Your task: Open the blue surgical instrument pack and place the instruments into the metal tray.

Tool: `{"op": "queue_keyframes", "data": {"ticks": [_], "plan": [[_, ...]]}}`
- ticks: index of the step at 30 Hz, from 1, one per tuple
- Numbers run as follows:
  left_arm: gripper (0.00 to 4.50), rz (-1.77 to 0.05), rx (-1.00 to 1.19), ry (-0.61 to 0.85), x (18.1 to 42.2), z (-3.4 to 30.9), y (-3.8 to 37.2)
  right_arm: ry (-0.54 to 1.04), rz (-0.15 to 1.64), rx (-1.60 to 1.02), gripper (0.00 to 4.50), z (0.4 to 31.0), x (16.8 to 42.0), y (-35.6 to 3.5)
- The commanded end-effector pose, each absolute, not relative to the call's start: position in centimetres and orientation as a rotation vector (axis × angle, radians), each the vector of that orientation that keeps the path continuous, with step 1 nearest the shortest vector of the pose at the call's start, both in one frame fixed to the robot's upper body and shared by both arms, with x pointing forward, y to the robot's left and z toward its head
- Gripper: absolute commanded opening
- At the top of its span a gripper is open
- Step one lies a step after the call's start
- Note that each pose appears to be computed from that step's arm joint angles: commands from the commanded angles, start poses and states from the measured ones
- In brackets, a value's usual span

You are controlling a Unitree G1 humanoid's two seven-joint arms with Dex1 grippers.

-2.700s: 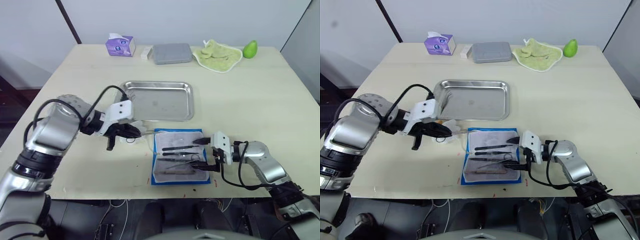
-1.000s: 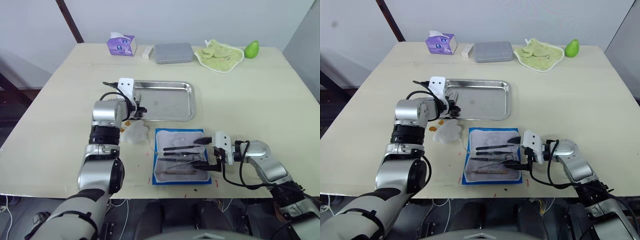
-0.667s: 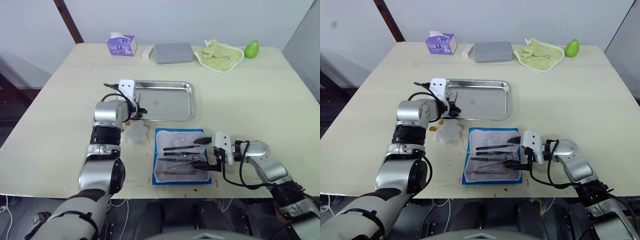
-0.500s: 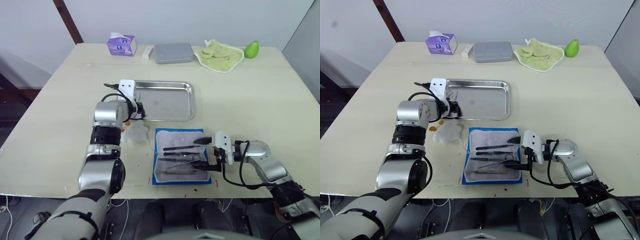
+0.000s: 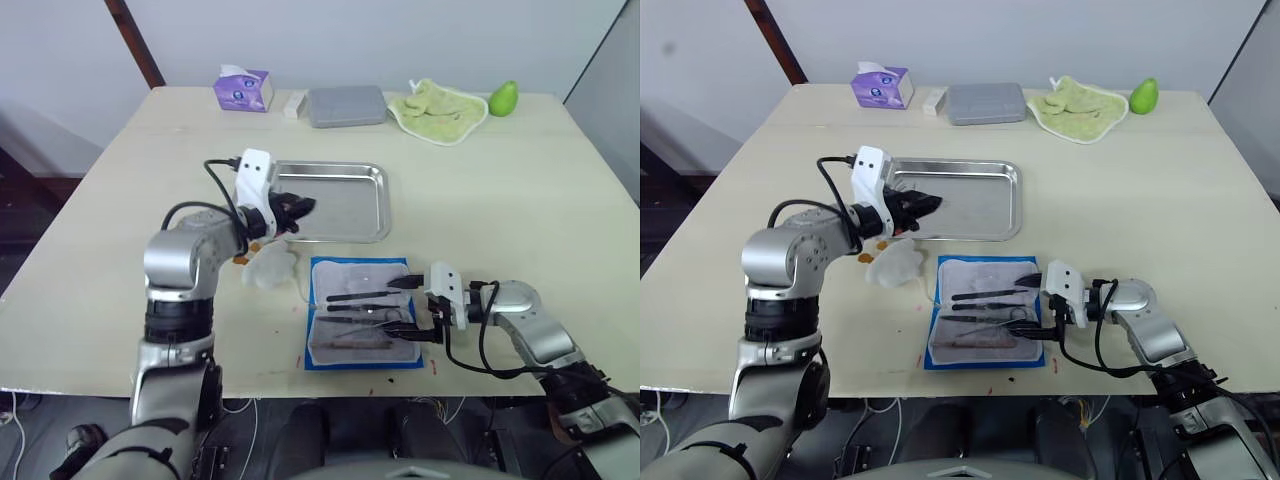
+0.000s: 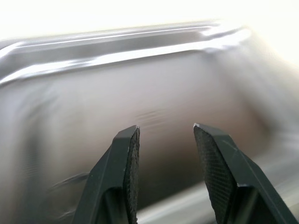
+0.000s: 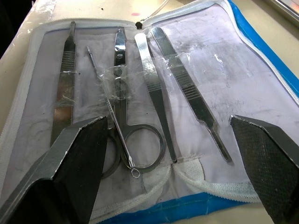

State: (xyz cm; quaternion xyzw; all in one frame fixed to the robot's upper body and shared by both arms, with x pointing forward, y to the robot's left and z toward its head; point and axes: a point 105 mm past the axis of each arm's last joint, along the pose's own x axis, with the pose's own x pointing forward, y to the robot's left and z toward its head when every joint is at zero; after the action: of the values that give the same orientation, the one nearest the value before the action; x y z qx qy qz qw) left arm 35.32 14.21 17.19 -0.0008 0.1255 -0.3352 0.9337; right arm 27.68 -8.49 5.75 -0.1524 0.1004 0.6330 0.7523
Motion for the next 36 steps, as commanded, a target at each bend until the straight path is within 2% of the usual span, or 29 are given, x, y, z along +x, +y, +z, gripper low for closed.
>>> {"op": "queue_keyframes", "data": {"ticks": [1, 7, 12, 13, 14, 17, 18, 26, 33, 36], "plan": [[1.97, -0.918, 0.095, 0.074, 32.0, 19.3, 13.1, 0.404, 1.34, -0.327, 4.5, 2.0, 26.9, -10.3], [1.97, -1.193, 0.137, 0.09, 28.3, 17.2, 14.5, 0.39, 1.339, -0.321, 4.5, 2.2, 26.9, -10.2], [1.97, -1.276, 0.159, 0.146, 26.7, 15.8, 17.3, 0.38, 1.333, -0.318, 4.5, 2.3, 26.9, -10.3], [2.48, -1.277, 0.149, 0.164, 26.3, 15.6, 18.2, 0.379, 1.331, -0.319, 4.5, 2.4, 26.9, -10.4], [2.72, -1.275, 0.143, 0.176, 26.2, 15.6, 18.7, 0.379, 1.33, -0.319, 4.5, 2.4, 27.0, -10.4], [4.23, -1.248, 0.15, 0.217, 25.5, 15.2, 20.7, 0.377, 1.324, -0.319, 4.5, 2.5, 27.0, -10.7], [4.45, -1.243, 0.145, 0.227, 25.4, 15.2, 21.1, 0.377, 1.323, -0.319, 4.5, 2.5, 27.0, -10.7], [4.45, -1.253, 0.185, 0.231, 24.9, 15.1, 21.4, 0.375, 1.324, -0.314, 4.5, 2.6, 27.1, -10.7], [4.45, -1.264, 0.33, 0.197, 26.4, 14.8, 18.3, 0.364, 1.322, -0.313, 4.5, 2.8, 27.4, -10.6], [4.45, -1.28, 0.361, 0.238, 27.0, 14.5, 16.6, 0.359, 1.319, -0.311, 4.5, 2.9, 27.4, -10.6]]}}
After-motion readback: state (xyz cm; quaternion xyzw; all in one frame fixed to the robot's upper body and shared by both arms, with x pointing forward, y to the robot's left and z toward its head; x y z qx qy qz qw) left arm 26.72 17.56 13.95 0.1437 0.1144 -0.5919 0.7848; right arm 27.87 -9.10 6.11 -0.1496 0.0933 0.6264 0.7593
